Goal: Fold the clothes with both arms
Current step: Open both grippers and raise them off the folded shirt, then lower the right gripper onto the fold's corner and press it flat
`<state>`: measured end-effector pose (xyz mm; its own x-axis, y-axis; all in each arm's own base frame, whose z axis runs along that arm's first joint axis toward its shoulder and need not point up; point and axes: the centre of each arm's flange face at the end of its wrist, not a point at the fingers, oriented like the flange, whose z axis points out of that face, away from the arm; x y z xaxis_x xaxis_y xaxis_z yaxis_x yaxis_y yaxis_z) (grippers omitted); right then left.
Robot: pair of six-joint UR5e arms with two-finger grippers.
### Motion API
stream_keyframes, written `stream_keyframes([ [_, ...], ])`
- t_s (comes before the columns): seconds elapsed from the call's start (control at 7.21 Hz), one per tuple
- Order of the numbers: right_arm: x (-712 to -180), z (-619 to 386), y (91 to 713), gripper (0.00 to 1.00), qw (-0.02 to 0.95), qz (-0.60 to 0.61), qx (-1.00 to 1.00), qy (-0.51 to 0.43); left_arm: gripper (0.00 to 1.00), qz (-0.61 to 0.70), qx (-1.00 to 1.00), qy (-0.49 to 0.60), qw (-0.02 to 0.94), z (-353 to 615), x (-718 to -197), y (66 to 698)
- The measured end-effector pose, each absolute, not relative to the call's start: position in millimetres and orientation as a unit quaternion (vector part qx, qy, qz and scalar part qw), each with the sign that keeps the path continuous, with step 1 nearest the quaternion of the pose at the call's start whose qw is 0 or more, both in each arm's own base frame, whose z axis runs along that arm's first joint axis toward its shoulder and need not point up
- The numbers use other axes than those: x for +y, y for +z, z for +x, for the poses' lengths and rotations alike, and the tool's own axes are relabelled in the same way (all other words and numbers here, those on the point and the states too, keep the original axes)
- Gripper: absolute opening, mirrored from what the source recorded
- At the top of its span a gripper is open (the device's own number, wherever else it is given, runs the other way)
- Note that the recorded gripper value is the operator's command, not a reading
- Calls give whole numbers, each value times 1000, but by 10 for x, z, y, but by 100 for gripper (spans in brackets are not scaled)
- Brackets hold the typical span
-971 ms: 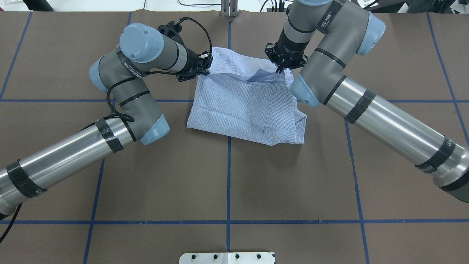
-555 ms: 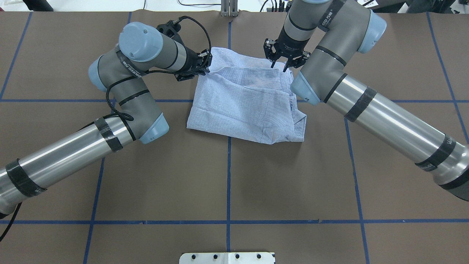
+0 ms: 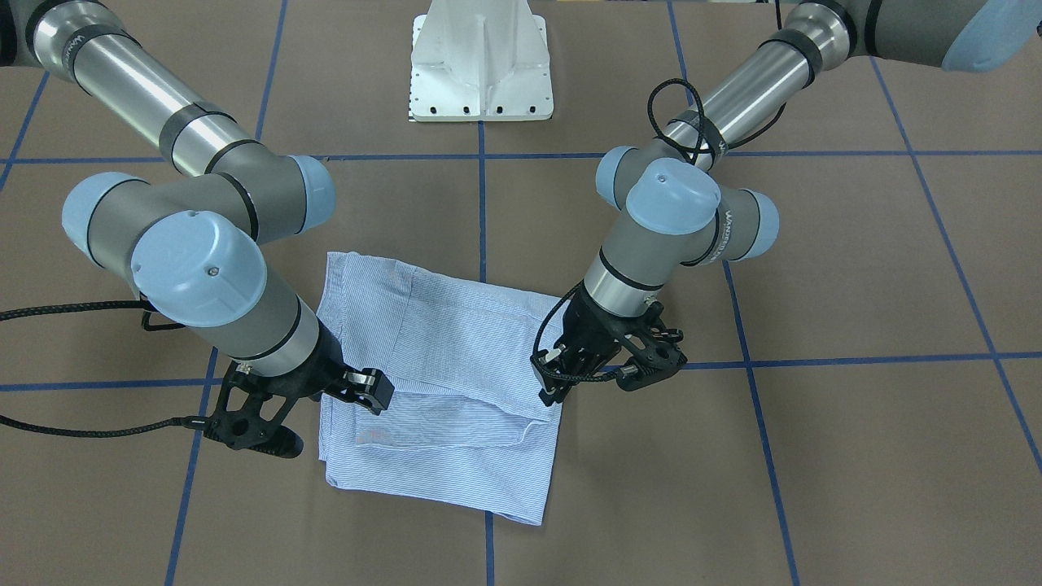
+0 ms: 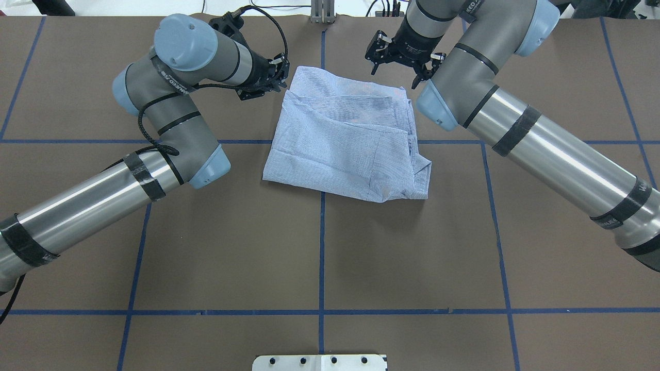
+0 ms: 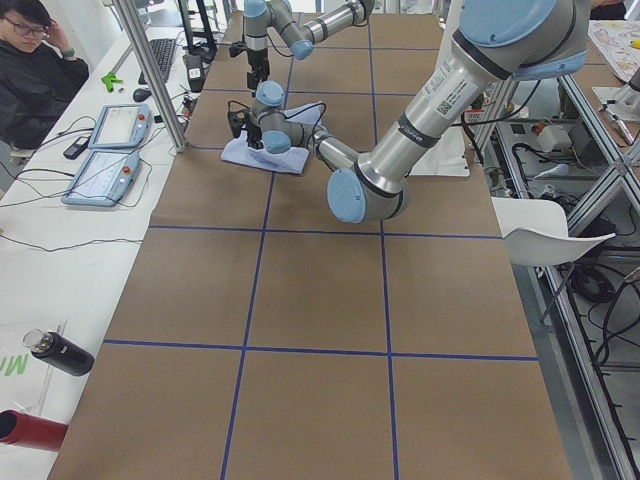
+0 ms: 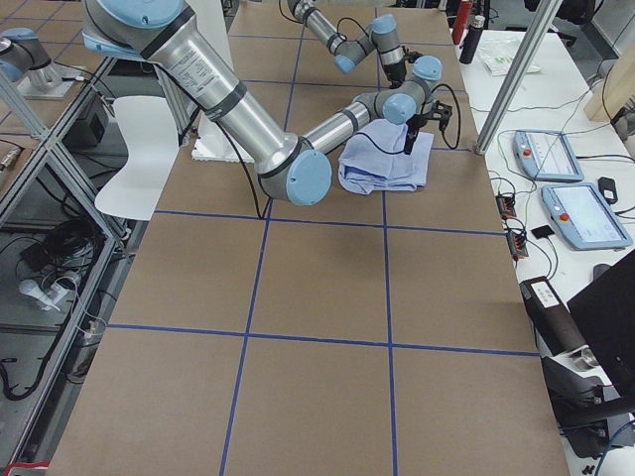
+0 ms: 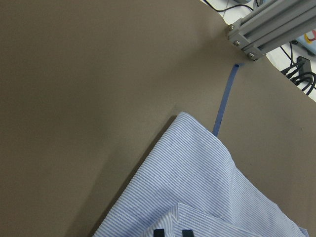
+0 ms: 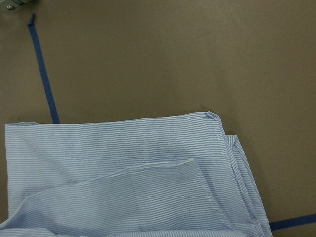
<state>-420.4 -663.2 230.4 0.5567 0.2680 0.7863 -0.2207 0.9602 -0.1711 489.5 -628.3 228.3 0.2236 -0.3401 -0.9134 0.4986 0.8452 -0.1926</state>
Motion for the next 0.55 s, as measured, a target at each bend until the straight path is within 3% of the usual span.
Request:
stream_keyframes([
  [0.14,-6598,-4192,2283,100,881,-23,-453,134,78,64,563,-268,779,4815,-6328,2282],
  [0.28,-6565,-4195,2330,100,882,-16,-455,121,89,54,565,-264,780,4714,-6373,2273],
  [0.55,-6421,-4277,2677,100,880,17,-470,65,92,46,566,-262,780,4576,-6385,2161],
])
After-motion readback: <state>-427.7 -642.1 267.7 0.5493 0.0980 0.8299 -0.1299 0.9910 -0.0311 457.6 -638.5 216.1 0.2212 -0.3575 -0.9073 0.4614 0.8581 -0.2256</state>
